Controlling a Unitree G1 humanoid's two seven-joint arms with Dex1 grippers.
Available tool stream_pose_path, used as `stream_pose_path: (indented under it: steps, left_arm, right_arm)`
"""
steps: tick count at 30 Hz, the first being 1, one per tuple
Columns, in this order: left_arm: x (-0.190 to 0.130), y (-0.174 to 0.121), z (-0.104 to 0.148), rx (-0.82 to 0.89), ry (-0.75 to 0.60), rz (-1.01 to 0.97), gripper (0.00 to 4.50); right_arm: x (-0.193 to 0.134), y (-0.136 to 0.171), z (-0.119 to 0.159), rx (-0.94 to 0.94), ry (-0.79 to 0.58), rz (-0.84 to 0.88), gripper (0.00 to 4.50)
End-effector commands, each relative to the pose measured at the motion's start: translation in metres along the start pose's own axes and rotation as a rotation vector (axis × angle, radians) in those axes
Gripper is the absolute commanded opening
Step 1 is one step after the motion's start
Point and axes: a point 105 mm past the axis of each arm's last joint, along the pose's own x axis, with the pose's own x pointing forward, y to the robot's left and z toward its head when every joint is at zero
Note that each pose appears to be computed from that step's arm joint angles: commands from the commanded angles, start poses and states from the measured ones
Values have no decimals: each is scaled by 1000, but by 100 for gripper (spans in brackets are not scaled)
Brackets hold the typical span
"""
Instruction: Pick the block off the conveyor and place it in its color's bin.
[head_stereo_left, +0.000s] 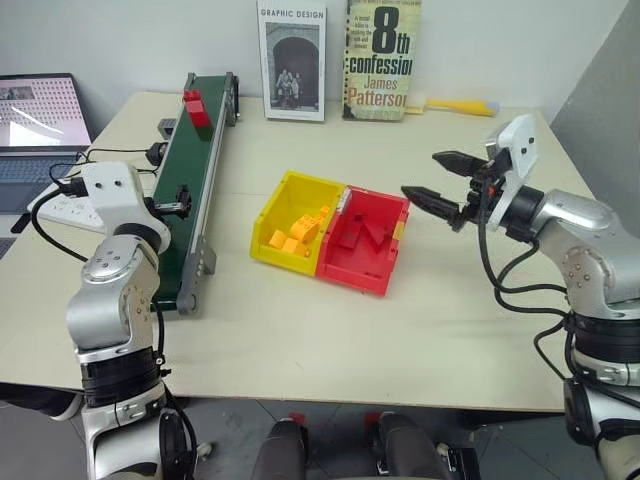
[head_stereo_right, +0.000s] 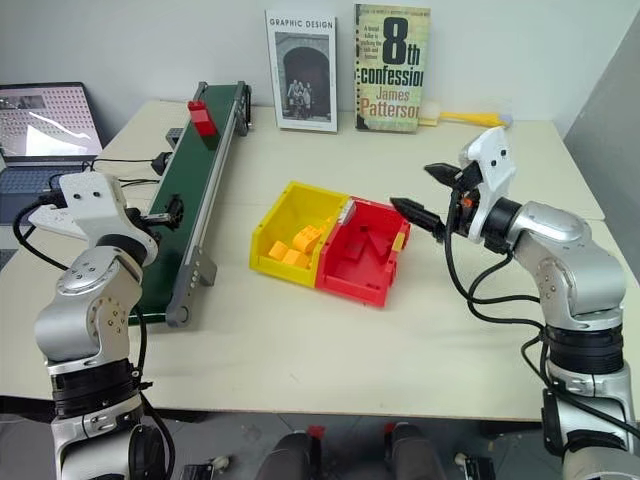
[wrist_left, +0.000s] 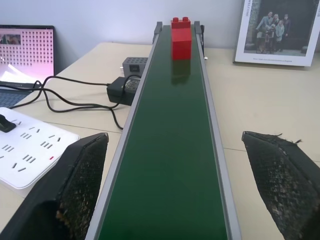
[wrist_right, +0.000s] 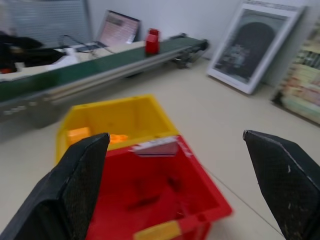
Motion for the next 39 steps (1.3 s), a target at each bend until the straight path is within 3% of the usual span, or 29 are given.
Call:
stream_pose_path:
  steps: [1, 13, 39]
  left_arm:
    - [5, 0, 20, 27, -66, -5, 448]
    - [13, 5, 16, 11, -58, 30, 448]
    - [21, 0, 4, -21, -9, 30, 448]
  right_arm:
    - [2, 8, 27, -54, -50, 88, 450]
    - [7, 21, 34, -64, -57, 178, 450]
    - [1, 29, 36, -43, -34, 183, 450]
